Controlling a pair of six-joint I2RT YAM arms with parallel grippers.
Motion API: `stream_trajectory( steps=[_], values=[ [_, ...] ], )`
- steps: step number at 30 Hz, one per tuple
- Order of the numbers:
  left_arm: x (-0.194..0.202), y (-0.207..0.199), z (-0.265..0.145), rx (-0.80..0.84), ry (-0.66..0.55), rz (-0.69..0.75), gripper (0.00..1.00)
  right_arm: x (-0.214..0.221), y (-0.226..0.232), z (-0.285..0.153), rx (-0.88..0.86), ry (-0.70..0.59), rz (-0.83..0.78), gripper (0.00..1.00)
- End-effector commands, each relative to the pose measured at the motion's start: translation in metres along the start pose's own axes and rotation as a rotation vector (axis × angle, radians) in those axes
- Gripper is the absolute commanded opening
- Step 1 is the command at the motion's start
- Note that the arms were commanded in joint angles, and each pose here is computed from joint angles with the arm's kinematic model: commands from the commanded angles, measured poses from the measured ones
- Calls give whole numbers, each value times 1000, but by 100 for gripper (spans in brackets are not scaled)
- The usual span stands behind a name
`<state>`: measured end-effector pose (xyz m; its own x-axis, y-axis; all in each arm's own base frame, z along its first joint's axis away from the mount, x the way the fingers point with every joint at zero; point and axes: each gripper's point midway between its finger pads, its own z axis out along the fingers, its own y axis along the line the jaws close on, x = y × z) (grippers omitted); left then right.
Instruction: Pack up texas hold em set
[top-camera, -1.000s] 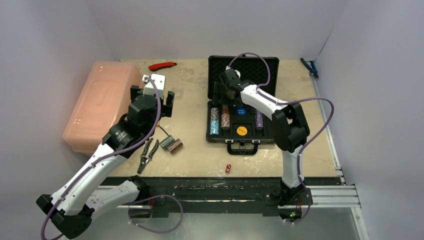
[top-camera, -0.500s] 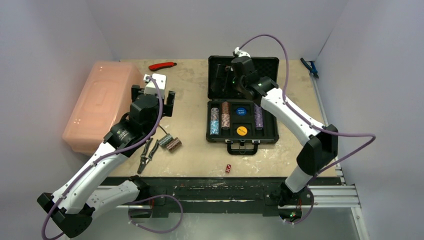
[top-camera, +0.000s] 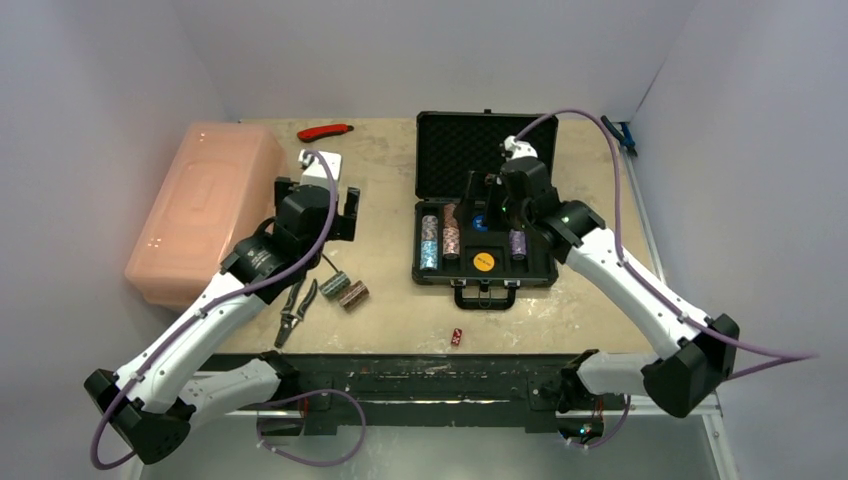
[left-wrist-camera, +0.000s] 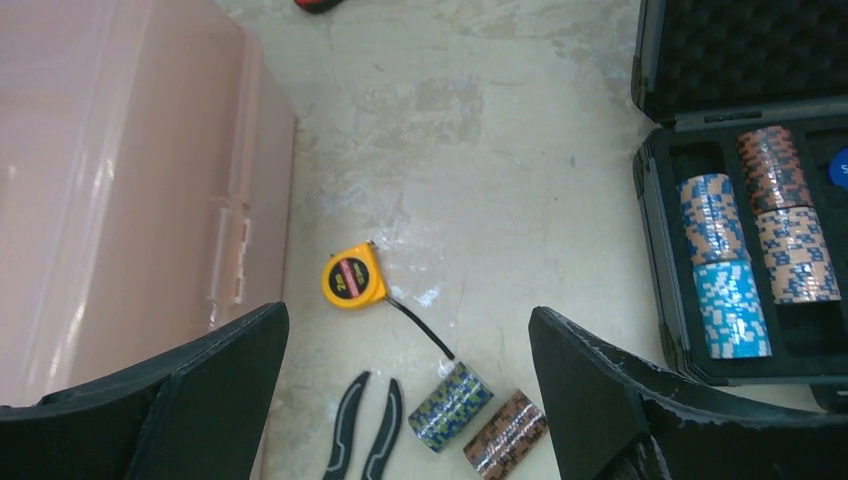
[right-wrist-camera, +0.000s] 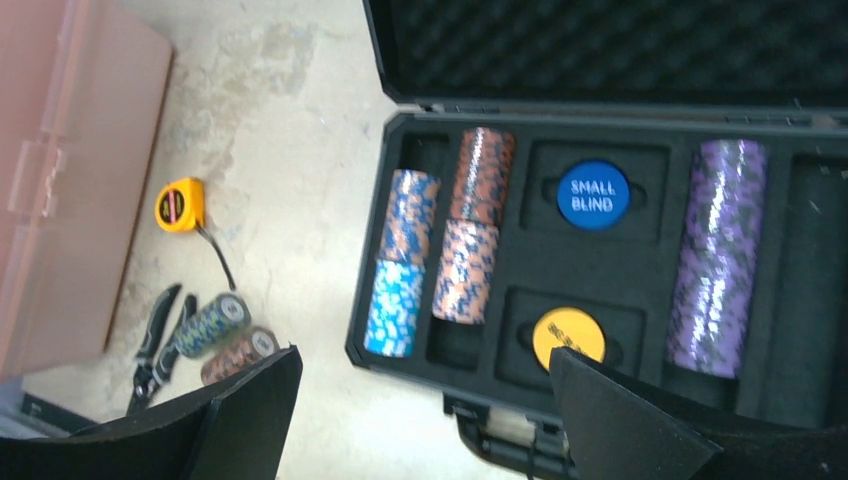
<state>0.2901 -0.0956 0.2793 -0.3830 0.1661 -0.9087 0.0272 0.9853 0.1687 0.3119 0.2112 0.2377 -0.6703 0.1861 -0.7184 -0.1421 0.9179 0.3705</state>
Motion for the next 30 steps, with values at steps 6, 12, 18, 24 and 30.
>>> stream_trajectory(
  steps=[6, 12, 18, 24, 30],
  values=[
    [91, -28, -17, 78, 340, -196, 94, 47, -9, -25, -99, 53, -16, 99],
    [151, -60, -27, 149, 501, -158, 94, 68, -13, -25, -122, 88, -15, 99],
    [184, -93, -32, 209, 573, 18, 92, 69, -15, -29, -122, 84, -30, 99],
    [218, -105, -31, 244, 661, 71, 84, 70, -19, -34, -110, 83, -39, 99],
    [245, -122, -40, 351, 722, 83, 73, 75, -25, -34, -92, 88, -40, 99]
  ],
)
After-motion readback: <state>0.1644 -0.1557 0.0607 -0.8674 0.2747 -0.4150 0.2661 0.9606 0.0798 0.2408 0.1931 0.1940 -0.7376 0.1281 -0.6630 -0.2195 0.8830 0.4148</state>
